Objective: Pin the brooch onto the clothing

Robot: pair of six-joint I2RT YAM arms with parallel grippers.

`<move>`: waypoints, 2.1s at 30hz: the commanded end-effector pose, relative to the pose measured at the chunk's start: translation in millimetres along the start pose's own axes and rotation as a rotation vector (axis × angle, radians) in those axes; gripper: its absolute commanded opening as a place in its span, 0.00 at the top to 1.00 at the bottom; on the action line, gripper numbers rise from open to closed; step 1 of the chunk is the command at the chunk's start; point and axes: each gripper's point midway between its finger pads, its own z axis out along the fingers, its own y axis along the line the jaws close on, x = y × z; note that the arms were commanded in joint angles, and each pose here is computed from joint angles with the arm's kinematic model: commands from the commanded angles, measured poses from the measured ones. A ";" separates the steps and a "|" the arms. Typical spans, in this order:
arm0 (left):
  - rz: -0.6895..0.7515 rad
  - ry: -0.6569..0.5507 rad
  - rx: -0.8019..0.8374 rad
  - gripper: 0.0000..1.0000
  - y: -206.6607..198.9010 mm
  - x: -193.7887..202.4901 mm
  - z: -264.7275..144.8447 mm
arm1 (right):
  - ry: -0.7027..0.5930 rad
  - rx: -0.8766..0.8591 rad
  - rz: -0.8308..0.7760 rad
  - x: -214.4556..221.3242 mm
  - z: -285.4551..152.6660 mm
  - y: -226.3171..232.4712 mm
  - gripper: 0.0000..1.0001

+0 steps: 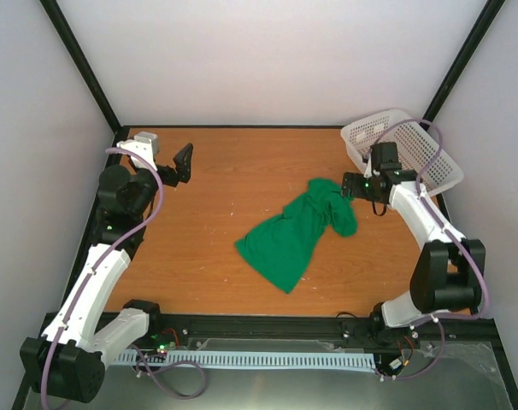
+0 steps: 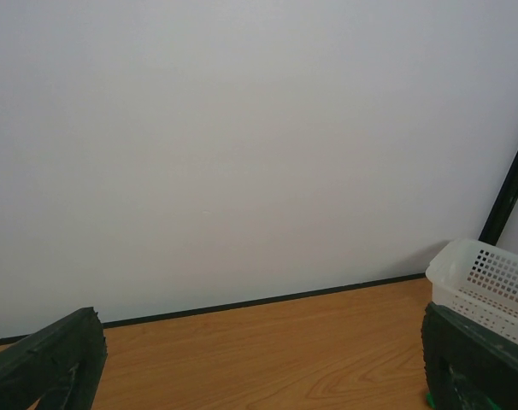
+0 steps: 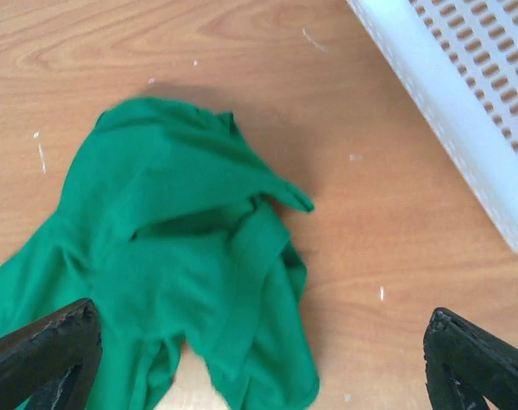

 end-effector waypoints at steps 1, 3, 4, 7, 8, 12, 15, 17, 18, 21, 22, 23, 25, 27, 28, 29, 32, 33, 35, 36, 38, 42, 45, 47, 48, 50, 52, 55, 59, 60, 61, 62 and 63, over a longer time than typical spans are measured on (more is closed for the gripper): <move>-0.004 -0.055 0.032 0.00 -8.8 -15.0 -3.5 | -0.080 0.025 -0.050 -43.0 23.8 1.7 0.00; -0.005 -0.053 0.034 0.00 -8.8 -13.6 -3.2 | -0.067 0.059 -0.057 -52.9 40.6 -2.7 0.00; -0.006 -0.053 0.036 0.00 -9.4 -13.5 -2.9 | -0.059 0.074 -0.059 -58.0 47.7 -5.0 0.00; -0.008 -0.049 0.034 0.00 -8.8 -11.7 -1.7 | -0.031 0.078 -0.044 -64.8 73.0 -5.3 0.00; -0.009 -0.046 0.034 0.00 -8.4 -10.8 -0.9 | -0.033 0.091 -0.037 -68.4 78.8 -7.8 0.00; -0.010 -0.041 0.031 0.00 -7.7 -8.9 0.4 | -0.042 0.274 -0.012 -85.6 88.8 -46.8 0.00; -0.009 -0.039 0.031 0.00 -7.7 -8.0 1.0 | -0.016 0.283 -0.003 -92.6 90.7 -55.2 0.00; -0.011 -0.038 0.036 0.00 -8.9 -7.6 1.1 | 0.006 0.211 -0.028 -85.6 90.7 -37.4 0.00; -0.011 -0.037 0.037 0.00 -9.3 -7.2 1.3 | 0.009 0.155 -0.039 -80.2 87.6 -24.0 0.00; -0.014 -0.034 0.052 0.00 -12.7 -6.5 1.9 | 0.010 0.022 -0.059 -51.4 65.7 13.7 0.00; -0.016 -0.032 0.057 0.00 -13.8 -5.3 2.3 | 0.010 -0.004 -0.058 -39.4 58.5 21.8 0.00; -0.017 -0.032 0.063 0.00 -15.3 -5.3 2.3 | 0.008 -0.031 -0.052 -26.6 49.9 27.8 0.00; -0.021 -0.026 0.095 0.00 -22.0 -3.4 3.7 | -0.006 -0.107 -0.027 -4.9 33.0 38.7 0.00; -0.025 -0.016 0.143 0.00 -31.2 0.4 5.1 | 0.001 -0.148 0.003 21.4 21.3 39.4 0.00; -0.027 -0.008 0.181 0.00 -37.8 3.0 5.5 | -0.017 -0.166 0.016 23.6 12.0 41.2 0.00; -0.024 0.004 0.246 0.00 -48.4 6.4 5.7 | -0.018 -0.183 0.021 31.4 6.7 42.0 0.00; -0.027 0.069 0.493 0.00 -89.2 20.8 5.3 | -0.020 -0.173 0.020 48.7 -5.5 35.8 0.00; -0.036 0.106 0.570 0.01 -104.1 27.8 6.8 | -0.025 -0.159 0.024 52.2 -9.1 32.1 0.00; -0.059 0.203 0.722 0.02 -142.0 45.5 5.2 | -0.033 -0.152 0.034 59.6 -15.9 28.3 0.00; -0.075 0.258 0.773 0.02 -159.4 57.7 4.1 | -0.039 -0.157 0.041 62.6 -20.1 28.1 0.00; -0.113 0.385 0.872 0.02 -198.1 89.2 -7.5 | -0.055 -0.168 0.056 66.8 -27.0 27.9 0.00; -0.211 0.663 0.965 0.02 -259.0 161.4 -43.4 | -0.090 -0.178 0.069 67.8 -39.8 27.0 0.00; -0.184 0.795 0.907 0.15 -290.3 206.7 -66.6 | -0.091 -0.200 0.082 73.5 -43.4 29.1 0.00; -0.140 0.844 0.849 0.19 -300.2 227.2 -73.4 | -0.095 -0.215 0.090 78.2 -46.3 30.0 0.00; -0.106 0.875 0.800 0.21 -301.4 241.8 -73.3 | -0.102 -0.229 0.092 79.1 -48.8 31.8 0.00; 0.020 0.953 0.649 0.28 -290.4 275.8 -71.5 | -0.124 -0.249 0.094 79.9 -53.8 33.9 0.00; 0.147 1.013 0.552 0.33 -283.4 303.2 -71.5 | -0.142 -0.256 0.091 78.7 -58.8 34.5 0.00; 0.275 1.096 0.501 0.36 -284.8 333.1 -77.1 | -0.149 -0.256 0.087 76.3 -63.1 35.0 0.00; 0.363 1.097 0.484 0.35 -289.7 350.9 -79.3 | -0.142 -0.241 0.086 79.8 -56.6 31.8 0.00; 0.365 1.104 0.483 0.36 -289.6 355.8 -80.1 | -0.133 -0.234 0.090 81.7 -53.9 30.3 0.00; 0.369 1.117 0.484 0.38 -288.9 361.8 -81.7 | -0.127 -0.233 0.093 82.8 -52.5 30.2 0.00; 0.373 1.131 0.483 0.41 -287.6 367.1 -83.7 | -0.120 -0.232 0.093 83.8 -51.2 30.2 0.00; 0.377 1.144 0.479 0.44 -285.9 371.9 -86.0 | -0.116 -0.230 0.095 84.2 -50.1 29.8 0.00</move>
